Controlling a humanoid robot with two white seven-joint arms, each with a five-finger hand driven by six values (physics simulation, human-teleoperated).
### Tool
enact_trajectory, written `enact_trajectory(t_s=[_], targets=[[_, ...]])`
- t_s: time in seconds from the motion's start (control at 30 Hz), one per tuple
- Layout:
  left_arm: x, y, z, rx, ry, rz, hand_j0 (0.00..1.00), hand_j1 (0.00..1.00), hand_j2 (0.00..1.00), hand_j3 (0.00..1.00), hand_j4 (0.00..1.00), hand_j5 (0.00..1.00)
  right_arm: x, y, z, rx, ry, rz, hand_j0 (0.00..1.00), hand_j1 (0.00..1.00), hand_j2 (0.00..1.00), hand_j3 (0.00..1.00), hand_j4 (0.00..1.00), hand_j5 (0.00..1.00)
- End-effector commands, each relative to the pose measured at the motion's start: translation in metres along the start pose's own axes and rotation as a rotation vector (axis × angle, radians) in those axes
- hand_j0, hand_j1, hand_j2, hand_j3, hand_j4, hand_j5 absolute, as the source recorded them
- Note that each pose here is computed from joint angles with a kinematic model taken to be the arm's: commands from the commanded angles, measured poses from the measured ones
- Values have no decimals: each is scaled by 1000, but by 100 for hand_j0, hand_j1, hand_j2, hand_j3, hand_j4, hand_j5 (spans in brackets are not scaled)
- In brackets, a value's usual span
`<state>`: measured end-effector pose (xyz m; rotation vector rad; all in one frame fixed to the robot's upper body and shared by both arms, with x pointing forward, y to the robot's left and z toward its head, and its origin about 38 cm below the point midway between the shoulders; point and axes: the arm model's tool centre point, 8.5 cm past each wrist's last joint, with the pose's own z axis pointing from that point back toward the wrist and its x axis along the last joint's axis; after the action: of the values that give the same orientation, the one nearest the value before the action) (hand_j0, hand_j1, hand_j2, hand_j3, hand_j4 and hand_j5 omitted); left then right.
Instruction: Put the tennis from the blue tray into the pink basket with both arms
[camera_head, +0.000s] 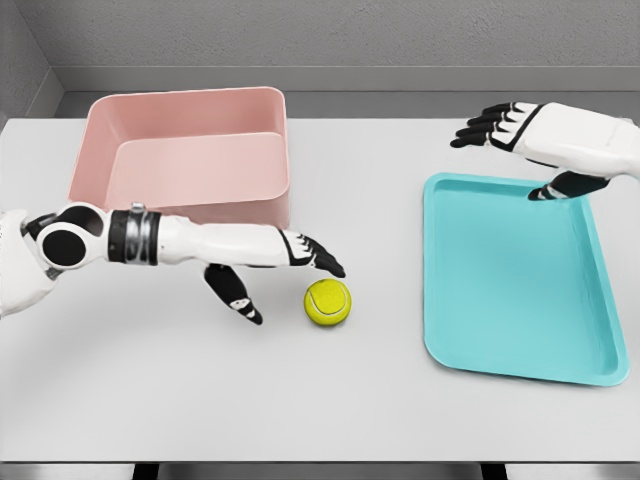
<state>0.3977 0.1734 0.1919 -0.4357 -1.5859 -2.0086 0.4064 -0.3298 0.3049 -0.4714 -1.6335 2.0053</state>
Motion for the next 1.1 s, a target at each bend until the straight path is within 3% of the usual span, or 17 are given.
enact_trajectory(t_s=[0.0,0.23,0.6,1.07], targets=[[3,-1,-9,-8,-30,20,100,100,100,100,100,100,0,-6,2,-26,-2,-7,100,100,100,100,100,100],[2,4,-19,5,-43,18,100,100,100,100,100,100,3,14,-3,13,-18,-46,100,100,100,100,100,100],[-7,3,-42,-11,-37,2,100,100,100,100,100,100,2,8,-2,1,-15,-41,100,100,100,100,100,100],[-20,-6,-48,-34,-5,7,100,100,100,100,100,100,7,24,-14,24,-42,-72,100,100,100,100,100,100]])
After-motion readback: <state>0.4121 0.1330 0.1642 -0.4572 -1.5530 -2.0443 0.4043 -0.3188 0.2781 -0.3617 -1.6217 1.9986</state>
